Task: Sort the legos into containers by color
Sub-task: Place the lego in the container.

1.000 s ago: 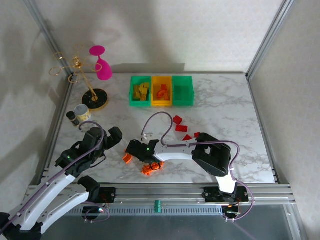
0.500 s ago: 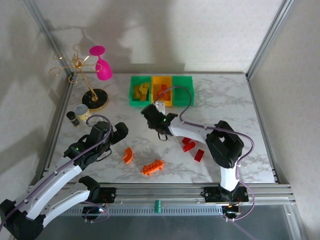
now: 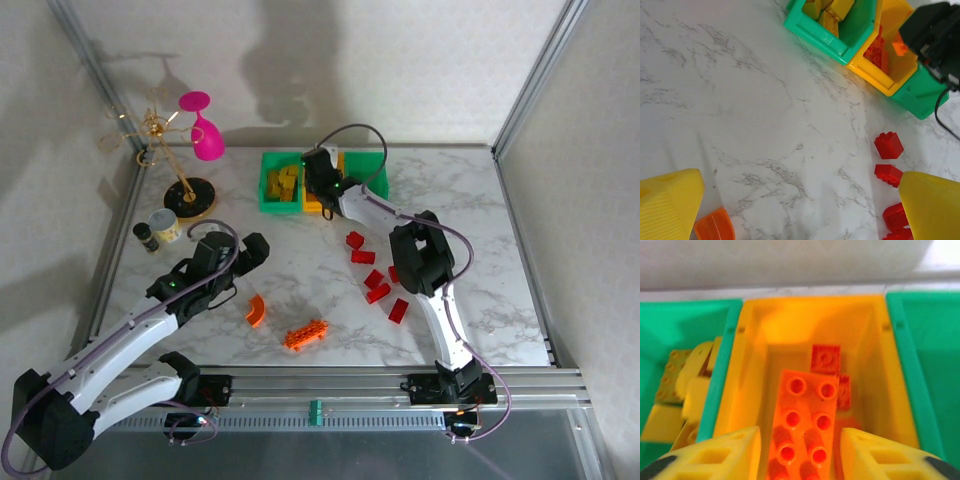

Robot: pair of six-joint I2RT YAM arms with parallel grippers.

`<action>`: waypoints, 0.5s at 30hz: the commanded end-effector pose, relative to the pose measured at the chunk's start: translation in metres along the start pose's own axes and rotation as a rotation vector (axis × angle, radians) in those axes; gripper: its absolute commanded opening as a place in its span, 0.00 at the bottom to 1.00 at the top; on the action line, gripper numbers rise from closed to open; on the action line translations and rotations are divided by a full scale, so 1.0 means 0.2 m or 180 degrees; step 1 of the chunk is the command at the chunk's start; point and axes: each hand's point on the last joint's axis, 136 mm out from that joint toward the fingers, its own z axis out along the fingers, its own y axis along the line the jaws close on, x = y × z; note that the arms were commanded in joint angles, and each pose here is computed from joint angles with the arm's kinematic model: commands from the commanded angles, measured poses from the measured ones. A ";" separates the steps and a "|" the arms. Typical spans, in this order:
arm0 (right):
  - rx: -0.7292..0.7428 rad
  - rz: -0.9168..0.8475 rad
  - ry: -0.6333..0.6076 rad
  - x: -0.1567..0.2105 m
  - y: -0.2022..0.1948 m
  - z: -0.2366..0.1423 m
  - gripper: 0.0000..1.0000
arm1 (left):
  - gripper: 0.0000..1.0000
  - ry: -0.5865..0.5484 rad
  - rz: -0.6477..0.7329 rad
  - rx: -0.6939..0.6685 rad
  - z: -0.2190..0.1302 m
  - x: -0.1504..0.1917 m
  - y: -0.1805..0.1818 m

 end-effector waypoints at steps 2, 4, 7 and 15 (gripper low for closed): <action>-0.0051 -0.0173 -0.0074 -0.11 0.02 -0.07 0.53 | 1.00 -0.0101 -0.0047 0.0178 -0.03 -0.07 -0.09; -0.0168 -0.0148 -0.0116 -0.13 0.03 -0.16 0.54 | 1.00 -0.0129 -0.0045 0.0168 -0.05 -0.08 -0.08; -0.0347 -0.0209 -0.0165 -0.11 0.06 -0.34 0.58 | 1.00 -0.0147 -0.0026 0.0144 -0.08 -0.09 -0.06; -0.0733 -0.0483 0.0187 0.24 0.10 -0.77 0.65 | 1.00 -0.0101 0.0030 0.0022 -0.15 -0.04 0.05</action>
